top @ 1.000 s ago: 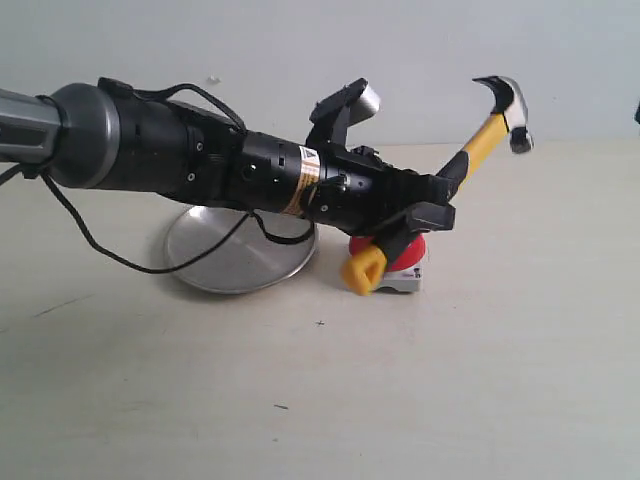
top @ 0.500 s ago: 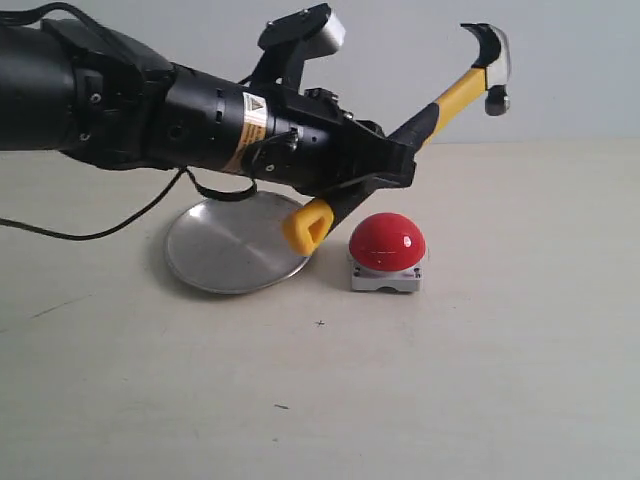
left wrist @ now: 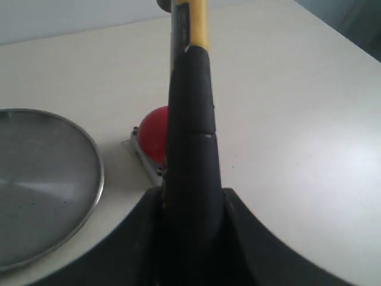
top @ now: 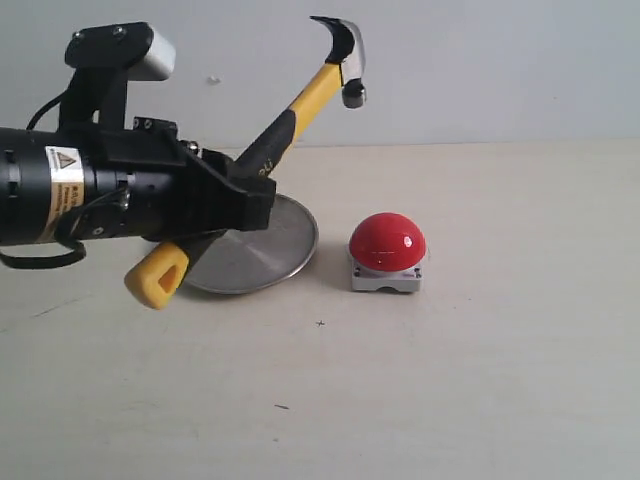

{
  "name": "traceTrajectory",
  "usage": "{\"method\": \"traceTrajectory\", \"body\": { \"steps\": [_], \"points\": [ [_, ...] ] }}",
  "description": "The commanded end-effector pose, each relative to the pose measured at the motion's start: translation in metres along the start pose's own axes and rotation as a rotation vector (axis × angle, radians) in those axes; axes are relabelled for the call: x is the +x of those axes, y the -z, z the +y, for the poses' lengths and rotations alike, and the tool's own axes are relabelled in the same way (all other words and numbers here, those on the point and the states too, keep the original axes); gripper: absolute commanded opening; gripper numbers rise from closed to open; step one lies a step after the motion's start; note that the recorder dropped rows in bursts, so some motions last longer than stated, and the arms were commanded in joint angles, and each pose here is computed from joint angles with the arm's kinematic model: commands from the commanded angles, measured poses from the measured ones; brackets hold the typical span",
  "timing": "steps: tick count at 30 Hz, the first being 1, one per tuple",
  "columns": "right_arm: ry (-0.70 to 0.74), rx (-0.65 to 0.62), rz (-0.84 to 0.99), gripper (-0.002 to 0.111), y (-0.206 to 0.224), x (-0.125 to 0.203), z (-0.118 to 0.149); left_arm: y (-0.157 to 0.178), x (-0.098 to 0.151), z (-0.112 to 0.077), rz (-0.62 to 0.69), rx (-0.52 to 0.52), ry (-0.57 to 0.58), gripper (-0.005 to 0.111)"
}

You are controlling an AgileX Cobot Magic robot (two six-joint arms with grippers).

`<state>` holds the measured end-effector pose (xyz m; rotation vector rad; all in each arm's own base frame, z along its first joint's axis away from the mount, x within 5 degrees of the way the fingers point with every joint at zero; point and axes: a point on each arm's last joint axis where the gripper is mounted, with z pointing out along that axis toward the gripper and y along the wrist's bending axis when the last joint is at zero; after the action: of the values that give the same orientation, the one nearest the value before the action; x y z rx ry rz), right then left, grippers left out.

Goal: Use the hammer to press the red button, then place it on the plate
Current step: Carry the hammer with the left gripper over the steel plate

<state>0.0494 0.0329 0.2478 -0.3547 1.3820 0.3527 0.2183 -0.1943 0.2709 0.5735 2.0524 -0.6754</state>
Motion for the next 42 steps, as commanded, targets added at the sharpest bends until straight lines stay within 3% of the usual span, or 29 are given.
{"method": "traceTrajectory", "body": {
  "steps": [1,4,14,23,33,37,39,42],
  "points": [
    [-0.085,-0.003,0.056,0.0,0.001,0.021,0.001,0.009,0.007,0.004,-0.008,-0.033,0.006,0.0],
    [-0.11,-0.007,0.092,0.0,0.001,0.035,0.001,0.007,0.016,0.007,0.018,-0.047,-0.021,0.0],
    [-0.104,-0.008,0.093,0.0,0.001,0.035,0.001,-0.014,0.026,0.017,0.075,-0.114,-0.044,0.0],
    [-0.11,-0.007,0.092,0.0,0.001,0.035,0.001,-0.035,0.017,0.004,0.08,-0.073,-0.072,0.0],
    [-0.108,-0.007,0.092,0.0,0.001,0.035,0.001,-0.069,0.029,-0.002,0.151,-0.063,-0.086,0.0],
    [-0.108,-0.005,0.092,0.0,0.001,0.035,0.001,-0.052,0.002,-0.012,0.057,-0.028,-0.09,0.0],
    [-0.108,-0.005,0.092,0.0,0.001,0.035,0.001,-0.02,-0.029,-0.022,-0.073,0.001,-0.096,0.0],
    [-0.108,-0.005,0.092,0.0,0.001,0.035,0.001,0.011,-0.047,-0.027,-0.172,0.01,-0.099,0.0]
  ]
}}
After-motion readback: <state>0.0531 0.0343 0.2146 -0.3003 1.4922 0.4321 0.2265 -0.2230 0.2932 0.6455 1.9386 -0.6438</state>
